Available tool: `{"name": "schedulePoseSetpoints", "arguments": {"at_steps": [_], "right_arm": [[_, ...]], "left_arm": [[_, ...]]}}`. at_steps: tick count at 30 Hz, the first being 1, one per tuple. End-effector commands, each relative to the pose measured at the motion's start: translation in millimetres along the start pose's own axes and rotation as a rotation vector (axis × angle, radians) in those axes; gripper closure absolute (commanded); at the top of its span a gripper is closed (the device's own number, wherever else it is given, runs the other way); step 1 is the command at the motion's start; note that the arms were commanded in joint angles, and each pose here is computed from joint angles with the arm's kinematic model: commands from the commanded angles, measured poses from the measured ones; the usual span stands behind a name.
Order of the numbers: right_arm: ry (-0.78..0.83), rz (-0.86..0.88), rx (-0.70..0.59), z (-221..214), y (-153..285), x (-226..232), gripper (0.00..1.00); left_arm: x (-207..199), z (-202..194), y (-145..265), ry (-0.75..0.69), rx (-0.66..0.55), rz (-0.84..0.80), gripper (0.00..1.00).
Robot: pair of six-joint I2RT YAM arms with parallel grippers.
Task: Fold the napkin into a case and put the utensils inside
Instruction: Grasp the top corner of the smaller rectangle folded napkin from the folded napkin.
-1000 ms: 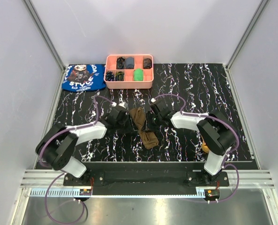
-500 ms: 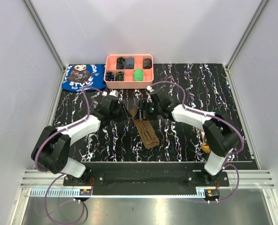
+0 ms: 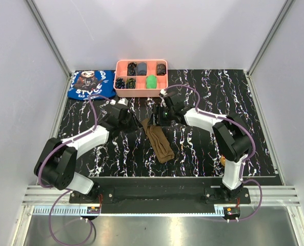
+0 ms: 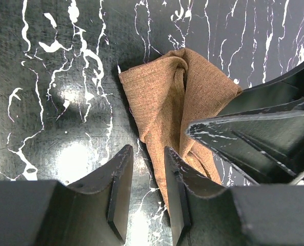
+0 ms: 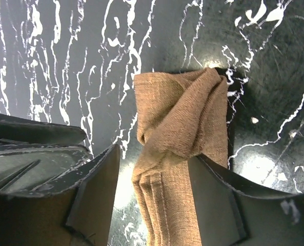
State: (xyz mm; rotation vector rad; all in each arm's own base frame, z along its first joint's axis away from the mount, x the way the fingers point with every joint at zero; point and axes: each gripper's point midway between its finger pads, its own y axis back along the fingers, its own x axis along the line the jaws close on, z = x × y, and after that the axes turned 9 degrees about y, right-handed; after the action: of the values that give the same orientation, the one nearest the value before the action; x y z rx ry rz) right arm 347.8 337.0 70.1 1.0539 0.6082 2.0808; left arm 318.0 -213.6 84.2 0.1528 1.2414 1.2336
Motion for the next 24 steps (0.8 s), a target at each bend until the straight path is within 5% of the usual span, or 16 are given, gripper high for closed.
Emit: {"name": "schedulePoseSetpoints", "arguments": {"at_steps": [1,14,19,24], "right_arm": [[0.022,0.047,-0.068,27.0,6.7,15.8,0.4],[0.004,0.045,-0.073,31.3,-3.5,13.5,0.67],[-0.029,0.036,-0.07,32.5,-1.3,6.7,0.96],[-0.078,0.038,-0.075,31.6,14.2,2.8,1.0]], "left_arm": [[3.0,4.4,0.8,-0.017,-0.018,-0.003,0.67],[-5.8,23.0,-23.0,-0.124,-0.016,0.077,0.71],[-21.4,30.9,-30.8,-0.173,-0.068,0.085,0.73],[-23.2,30.0,-45.4,-0.254,-0.067,0.125,0.77]]}}
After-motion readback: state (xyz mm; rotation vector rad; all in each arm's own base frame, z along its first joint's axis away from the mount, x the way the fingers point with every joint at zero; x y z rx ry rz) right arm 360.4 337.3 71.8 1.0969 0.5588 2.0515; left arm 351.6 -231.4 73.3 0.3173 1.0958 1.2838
